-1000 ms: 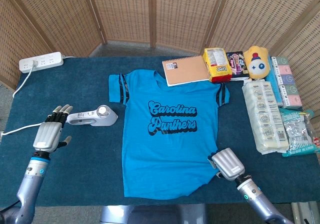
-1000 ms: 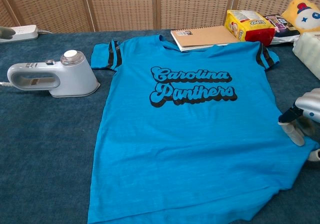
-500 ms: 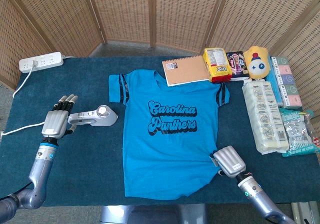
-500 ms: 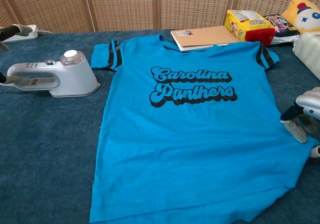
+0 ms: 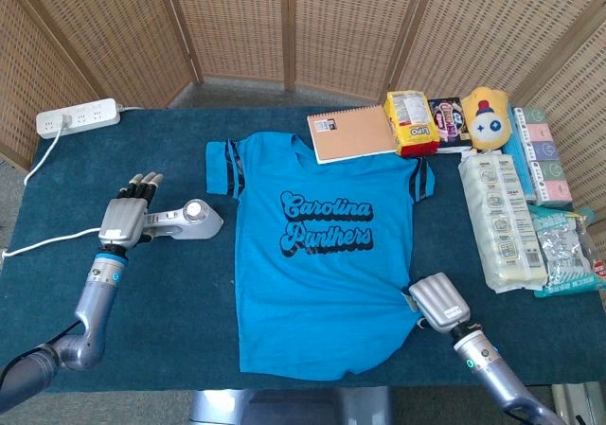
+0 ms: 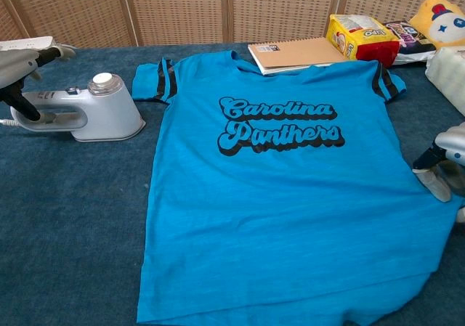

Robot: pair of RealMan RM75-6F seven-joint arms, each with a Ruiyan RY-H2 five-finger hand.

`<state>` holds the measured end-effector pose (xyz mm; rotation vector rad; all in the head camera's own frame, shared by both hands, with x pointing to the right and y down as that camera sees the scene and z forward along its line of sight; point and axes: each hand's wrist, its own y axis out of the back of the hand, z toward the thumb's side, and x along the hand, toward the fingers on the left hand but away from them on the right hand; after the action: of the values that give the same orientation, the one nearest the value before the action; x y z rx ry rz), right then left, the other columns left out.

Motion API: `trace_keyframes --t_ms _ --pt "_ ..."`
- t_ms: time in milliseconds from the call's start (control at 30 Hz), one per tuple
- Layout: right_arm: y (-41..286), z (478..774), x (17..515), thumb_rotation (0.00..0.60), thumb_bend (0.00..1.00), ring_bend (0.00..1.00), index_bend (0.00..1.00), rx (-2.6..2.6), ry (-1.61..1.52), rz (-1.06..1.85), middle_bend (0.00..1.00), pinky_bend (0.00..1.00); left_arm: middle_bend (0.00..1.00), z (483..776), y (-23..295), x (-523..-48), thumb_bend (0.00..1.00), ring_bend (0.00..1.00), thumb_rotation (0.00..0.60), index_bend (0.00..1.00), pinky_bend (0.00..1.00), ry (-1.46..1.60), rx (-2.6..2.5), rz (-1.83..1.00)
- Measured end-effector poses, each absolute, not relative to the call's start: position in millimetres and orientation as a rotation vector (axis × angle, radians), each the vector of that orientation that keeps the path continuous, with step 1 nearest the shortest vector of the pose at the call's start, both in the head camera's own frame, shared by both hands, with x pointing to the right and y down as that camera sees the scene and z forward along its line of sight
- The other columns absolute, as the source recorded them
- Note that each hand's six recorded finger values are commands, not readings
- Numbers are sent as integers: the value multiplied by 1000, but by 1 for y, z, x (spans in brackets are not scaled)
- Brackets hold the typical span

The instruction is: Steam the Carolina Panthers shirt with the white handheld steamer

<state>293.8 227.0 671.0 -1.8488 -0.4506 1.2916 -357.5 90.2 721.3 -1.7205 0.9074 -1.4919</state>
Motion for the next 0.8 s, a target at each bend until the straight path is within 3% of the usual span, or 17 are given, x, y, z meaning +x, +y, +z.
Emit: trace_keyframes --t_ms 300,600,800 --pt "224 671 296 600 317 641 705 -1845 -457 1302 644 682 101 736 82 -347 328 85 588 11 329 888 -1715 -1500" --pt "223 670 301 600 318 643 710 -1840 -470 1319 647 685 358 751 73 -343 418 373 587 337 558 890 -1691 -1523" --pt "221 669 302 600 318 644 712 -1837 -481 1324 649 685 477 757 71 -340 428 486 584 453 650 899 -1696 -1526"
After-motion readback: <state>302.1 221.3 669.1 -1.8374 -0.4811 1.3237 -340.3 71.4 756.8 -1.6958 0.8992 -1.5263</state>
